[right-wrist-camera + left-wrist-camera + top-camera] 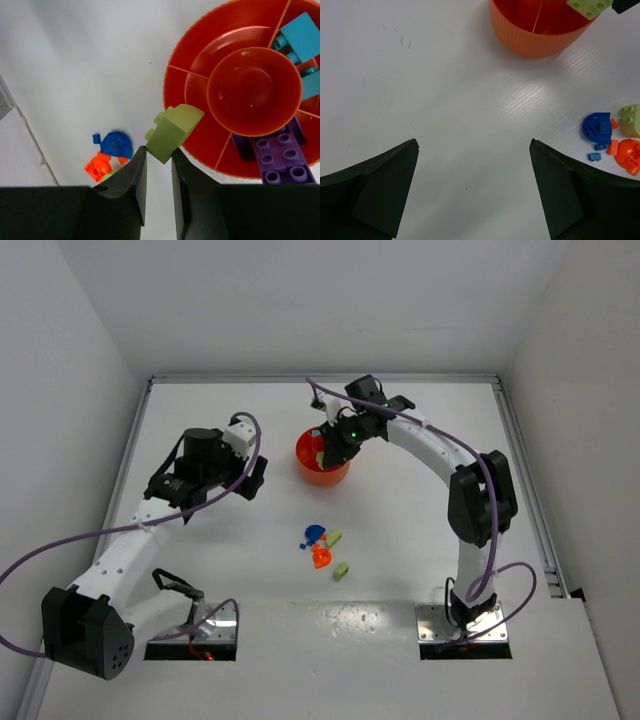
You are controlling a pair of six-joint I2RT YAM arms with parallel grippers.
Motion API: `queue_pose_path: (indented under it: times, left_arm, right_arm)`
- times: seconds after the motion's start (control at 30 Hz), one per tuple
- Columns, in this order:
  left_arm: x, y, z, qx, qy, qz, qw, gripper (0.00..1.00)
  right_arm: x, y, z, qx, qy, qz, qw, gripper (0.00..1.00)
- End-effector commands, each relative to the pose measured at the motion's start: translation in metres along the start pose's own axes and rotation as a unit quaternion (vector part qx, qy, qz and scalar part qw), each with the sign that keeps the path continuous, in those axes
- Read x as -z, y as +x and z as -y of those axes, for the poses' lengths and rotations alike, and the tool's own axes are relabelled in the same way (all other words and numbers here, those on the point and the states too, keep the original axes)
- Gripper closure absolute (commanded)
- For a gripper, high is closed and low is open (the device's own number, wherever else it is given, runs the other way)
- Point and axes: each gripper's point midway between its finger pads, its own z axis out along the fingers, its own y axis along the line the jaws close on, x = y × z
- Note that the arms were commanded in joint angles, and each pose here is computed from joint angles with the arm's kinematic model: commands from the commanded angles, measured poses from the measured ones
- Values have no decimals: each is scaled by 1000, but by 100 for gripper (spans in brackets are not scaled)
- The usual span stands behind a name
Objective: Sort the legos into containers by color
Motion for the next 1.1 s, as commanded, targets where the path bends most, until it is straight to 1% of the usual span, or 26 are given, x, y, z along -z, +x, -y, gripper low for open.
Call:
queue_pose_path:
  times: [0.0,0.03,0.1,0.2,0.23,0.3,0.4,0.47,0.5,0.53,0.57,0.6,0.63,0.73,0.77,0.8,0.87,0.9,0.97,1.0,1.03,1.07]
  left_arm:
    - [2,-10,-3,4,-3,22,1000,0]
    - [2,-10,-3,4,-3,22,1000,0]
    - [2,-10,-3,4,-3,22,1000,0]
    - [2,-10,-3,4,-3,22,1000,0]
    - [2,-10,-3,4,-3,22,1000,0]
    - [2,-10,-3,4,-3,22,1000,0]
    - [2,-10,-1,4,1,23,1000,0]
    - [5,-13,-1,3,0,28,1000,0]
    - [7,-15,-1,2,-1,32,999,0]
    - [7,-15,1,2,4,33,999,0]
    - [7,-15,1,2,4,33,999,0]
    - [9,-17,2,1,8,39,999,0]
    - [9,-17,2,-4,8,39,999,0]
    - [9,-17,2,-4,8,39,999,0]
    - [9,-17,2,1,8,39,999,0]
    - [6,-14,2,2,9,32,999,0]
    - [3,-13,4,9,16,29,999,2]
    - [3,-13,6,13,20,30,999,2]
    - [3,-13,6,13,20,30,999,2]
    - [3,-13,5,13,15,29,999,2]
    - [3,-13,5,13,15,29,999,2]
    - [3,-12,3,13,9,27,999,2]
  right_arm:
    - [4,-20,12,15,23,27,999,84]
    - [4,-20,12,15,23,27,999,84]
    - [6,-23,15,11,34,29,999,80]
    - [7,-20,18,-2,48,22,999,63]
    - [7,-19,20,-2,54,21,998,54]
    - [9,-18,19,-2,54,21,998,54]
    - [25,-19,2,12,36,32,999,54]
    - [36,-18,-14,46,9,36,998,61]
    - [45,-11,-24,60,-3,34,998,63]
    - [48,4,-40,98,-36,15,994,64]
    - [47,27,-49,115,-56,-12,992,65]
    - [56,48,-65,136,-83,-37,987,65]
    - [53,78,-67,180,-106,-59,976,65]
    - [49,115,-68,217,-120,-93,964,65]
    - [44,130,-70,214,-123,-109,963,65]
    - [41,135,-64,213,-115,-120,963,64]
    - [30,140,-71,217,-131,-135,958,61]
    - [23,143,-71,215,-137,-144,956,58]
    - [13,141,-74,236,-135,-142,952,52]
    - [9,142,-74,241,-130,-143,951,45]
    - [5,148,-74,245,-129,-148,949,44]
    - [-2,145,-76,257,-124,-142,948,44]
